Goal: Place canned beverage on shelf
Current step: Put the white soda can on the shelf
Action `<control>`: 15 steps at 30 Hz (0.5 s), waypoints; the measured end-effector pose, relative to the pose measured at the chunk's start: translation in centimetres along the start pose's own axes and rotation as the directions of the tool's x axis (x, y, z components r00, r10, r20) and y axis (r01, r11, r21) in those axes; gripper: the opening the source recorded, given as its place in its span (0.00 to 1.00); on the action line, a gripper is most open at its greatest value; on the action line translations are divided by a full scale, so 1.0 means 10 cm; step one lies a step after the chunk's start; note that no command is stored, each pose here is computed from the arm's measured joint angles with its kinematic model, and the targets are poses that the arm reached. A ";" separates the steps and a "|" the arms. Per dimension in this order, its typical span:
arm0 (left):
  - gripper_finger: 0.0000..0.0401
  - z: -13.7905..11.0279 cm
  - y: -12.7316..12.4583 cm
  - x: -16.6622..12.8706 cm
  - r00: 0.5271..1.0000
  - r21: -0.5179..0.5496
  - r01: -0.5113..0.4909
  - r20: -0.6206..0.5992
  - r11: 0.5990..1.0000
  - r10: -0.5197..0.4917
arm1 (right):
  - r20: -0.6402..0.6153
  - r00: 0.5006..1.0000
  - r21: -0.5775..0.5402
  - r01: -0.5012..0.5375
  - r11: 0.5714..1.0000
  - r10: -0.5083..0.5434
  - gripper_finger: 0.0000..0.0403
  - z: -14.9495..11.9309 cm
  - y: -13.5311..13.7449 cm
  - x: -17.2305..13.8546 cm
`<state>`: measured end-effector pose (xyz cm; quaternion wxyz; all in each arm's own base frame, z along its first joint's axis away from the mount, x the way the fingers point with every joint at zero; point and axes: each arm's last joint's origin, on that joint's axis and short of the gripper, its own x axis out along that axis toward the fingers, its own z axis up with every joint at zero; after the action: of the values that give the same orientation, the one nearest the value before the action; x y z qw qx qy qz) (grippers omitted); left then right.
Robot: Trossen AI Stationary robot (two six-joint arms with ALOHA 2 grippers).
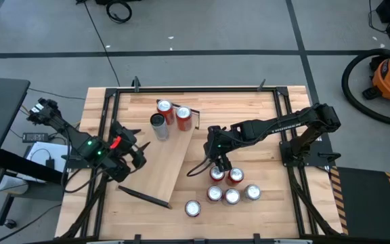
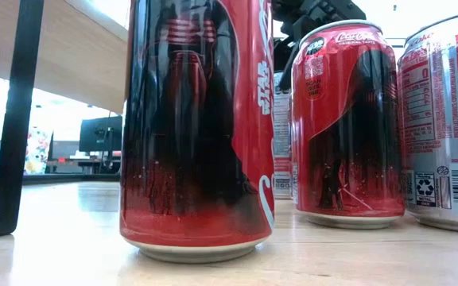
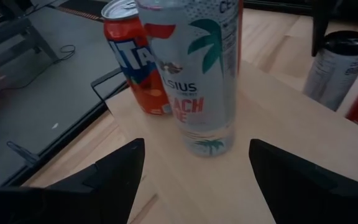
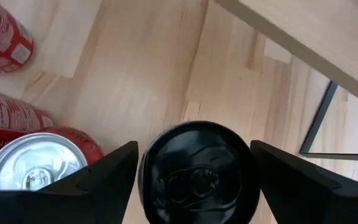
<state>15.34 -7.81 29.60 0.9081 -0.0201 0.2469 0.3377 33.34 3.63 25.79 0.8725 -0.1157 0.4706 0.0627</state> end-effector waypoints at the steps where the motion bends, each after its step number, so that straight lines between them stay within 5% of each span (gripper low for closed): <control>1: 0.75 0.00 0.00 0.01 1.000 -0.001 -0.001 -0.005 1.000 0.000 | 0.004 1.000 0.006 0.001 1.000 -0.001 0.80 0.00 0.00 0.00; 15: 0.75 0.00 0.00 0.01 0.999 -0.010 0.013 -0.030 1.000 -0.013 | 0.018 1.000 0.013 0.002 1.000 -0.002 0.80 0.02 0.00 0.00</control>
<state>15.40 -7.77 29.52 0.9063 -0.0313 0.2589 0.3326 33.48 3.66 25.88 0.8774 -0.1099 0.4631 0.0596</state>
